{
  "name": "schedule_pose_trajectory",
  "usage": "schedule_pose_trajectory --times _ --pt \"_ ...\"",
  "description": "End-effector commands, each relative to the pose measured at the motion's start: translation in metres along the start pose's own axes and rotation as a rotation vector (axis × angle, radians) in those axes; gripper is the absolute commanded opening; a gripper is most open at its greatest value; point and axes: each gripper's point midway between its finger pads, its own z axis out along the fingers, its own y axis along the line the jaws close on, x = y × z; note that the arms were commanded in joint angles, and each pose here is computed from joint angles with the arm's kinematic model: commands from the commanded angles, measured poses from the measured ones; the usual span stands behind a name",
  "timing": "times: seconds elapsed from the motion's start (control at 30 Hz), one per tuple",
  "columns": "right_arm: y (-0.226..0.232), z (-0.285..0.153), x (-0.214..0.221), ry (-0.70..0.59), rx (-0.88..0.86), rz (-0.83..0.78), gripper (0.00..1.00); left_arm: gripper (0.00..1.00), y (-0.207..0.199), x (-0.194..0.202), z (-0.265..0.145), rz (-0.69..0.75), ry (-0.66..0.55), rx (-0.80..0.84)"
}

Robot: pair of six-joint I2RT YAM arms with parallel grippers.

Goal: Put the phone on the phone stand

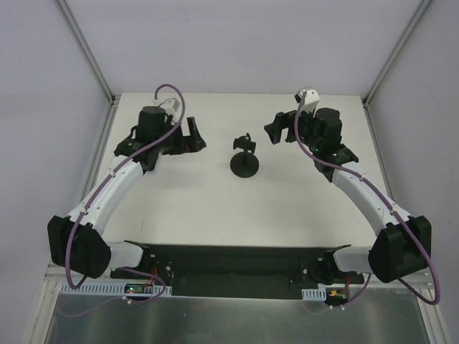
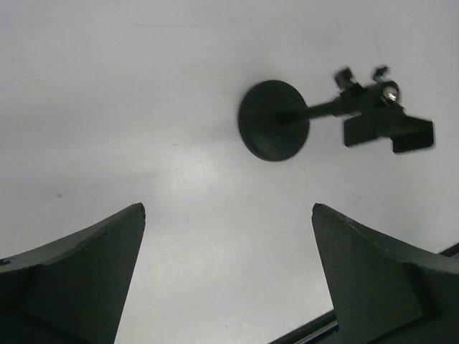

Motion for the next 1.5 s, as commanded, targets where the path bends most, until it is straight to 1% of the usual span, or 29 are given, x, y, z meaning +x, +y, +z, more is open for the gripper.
schedule_pose_trajectory --times 0.0,0.07,0.1,0.13,0.17,0.2,0.23,0.27,0.3,0.33,0.37,0.4,0.43,0.47,0.5,0.53,0.57,0.63,0.67,0.7,0.73,0.77,0.8,0.9,1.03,1.17,1.23,1.4,1.47 --pt "0.001 0.002 -0.022 -0.040 -0.002 -0.059 0.97 0.99 0.078 0.011 -0.006 -0.366 0.040 -0.081" --pt "-0.003 0.001 -0.018 -0.023 0.014 -0.070 0.97 0.99 0.102 0.010 0.001 -0.395 0.045 -0.134" --pt "-0.004 0.001 -0.017 -0.019 0.017 -0.082 0.97 0.99 0.116 -0.001 0.000 -0.367 0.019 -0.166" --pt "-0.005 0.000 -0.017 -0.016 0.027 -0.084 0.97 0.99 0.131 -0.006 0.002 -0.356 0.005 -0.233" --pt "-0.005 -0.001 -0.016 -0.015 0.027 -0.087 0.97 0.99 0.145 -0.004 0.008 -0.360 0.026 -0.272" --pt "-0.006 -0.001 -0.015 -0.010 0.029 -0.092 0.97 0.99 0.154 -0.015 0.008 -0.341 0.011 -0.298" --pt "-0.005 -0.003 -0.017 -0.015 0.028 -0.096 0.97 0.99 0.174 -0.019 0.005 -0.360 0.000 -0.347" --pt "-0.005 -0.004 -0.016 -0.013 0.027 -0.102 0.97 0.99 0.190 -0.017 0.010 -0.381 0.015 -0.385" --pt "-0.006 -0.005 -0.014 -0.007 0.027 -0.107 0.96 0.99 0.194 -0.025 0.009 -0.413 0.012 -0.374" --pt "-0.006 -0.007 -0.015 -0.008 0.026 -0.128 0.97 0.99 0.209 -0.030 0.005 -0.450 0.002 -0.381" --pt "-0.007 -0.009 -0.014 -0.008 0.030 -0.136 0.96 0.99 0.217 -0.030 0.009 -0.462 0.012 -0.386" --pt "-0.008 -0.010 -0.012 -0.002 0.035 -0.141 0.96 0.99 0.227 -0.039 0.006 -0.434 -0.007 -0.415" --pt "-0.010 -0.014 -0.015 -0.008 0.046 -0.156 0.96 0.99 0.238 -0.037 0.004 -0.433 0.010 -0.454" --pt "-0.011 -0.015 -0.014 -0.005 0.050 -0.162 0.96 0.99 0.257 -0.032 0.004 -0.443 0.030 -0.503" --pt "-0.013 -0.017 -0.013 -0.003 0.057 -0.167 0.96 0.99 0.266 -0.037 0.002 -0.432 0.030 -0.525" --pt "-0.014 -0.021 -0.014 -0.007 0.063 -0.171 0.96 0.99 0.270 -0.032 0.004 -0.445 0.061 -0.517" --pt "-0.015 -0.023 -0.014 -0.010 0.064 -0.187 0.96 0.99 0.282 -0.024 0.009 -0.471 0.093 -0.510" --pt "-0.017 -0.028 -0.015 -0.016 0.069 -0.202 0.96 0.99 0.286 -0.025 0.015 -0.466 0.124 -0.461" --pt "-0.020 -0.028 -0.011 -0.007 0.075 -0.207 0.96 0.99 0.293 -0.013 0.022 -0.482 0.176 -0.451" --pt "-0.021 -0.029 -0.011 -0.010 0.076 -0.205 0.96 0.99 0.295 -0.022 0.024 -0.449 0.175 -0.415" --pt "-0.025 -0.028 -0.010 -0.005 0.076 -0.196 0.96 0.99 0.298 -0.022 0.027 -0.442 0.193 -0.405" --pt "-0.025 -0.027 -0.009 -0.002 0.068 -0.188 0.96 0.99 0.301 -0.009 0.033 -0.456 0.253 -0.392" --pt "-0.024 -0.027 -0.009 -0.004 0.057 -0.180 0.96 0.99 0.302 -0.017 0.035 -0.413 0.254 -0.370" --pt "-0.021 -0.025 -0.008 -0.004 0.028 -0.174 0.96 0.99 0.309 -0.009 0.042 -0.387 0.297 -0.361" --pt "-0.017 -0.024 -0.010 -0.024 0.008 -0.166 0.96 0.99 0.316 -0.004 0.051 -0.390 0.321 -0.343" --pt "-0.016 -0.025 -0.012 -0.035 0.004 -0.164 0.96 0.99 0.313 0.007 0.068 -0.416 0.358 -0.262" --pt "-0.016 -0.025 -0.012 -0.044 0.006 -0.162 0.96 0.99 0.313 0.012 0.071 -0.421 0.371 -0.259" --pt "-0.015 -0.022 -0.013 -0.047 -0.004 -0.153 0.96 0.98 0.312 0.029 0.077 -0.397 0.424 -0.324" --pt "-0.015 -0.021 -0.012 -0.046 -0.004 -0.152 0.96 0.97 0.303 0.033 0.082 -0.371 0.443 -0.331"
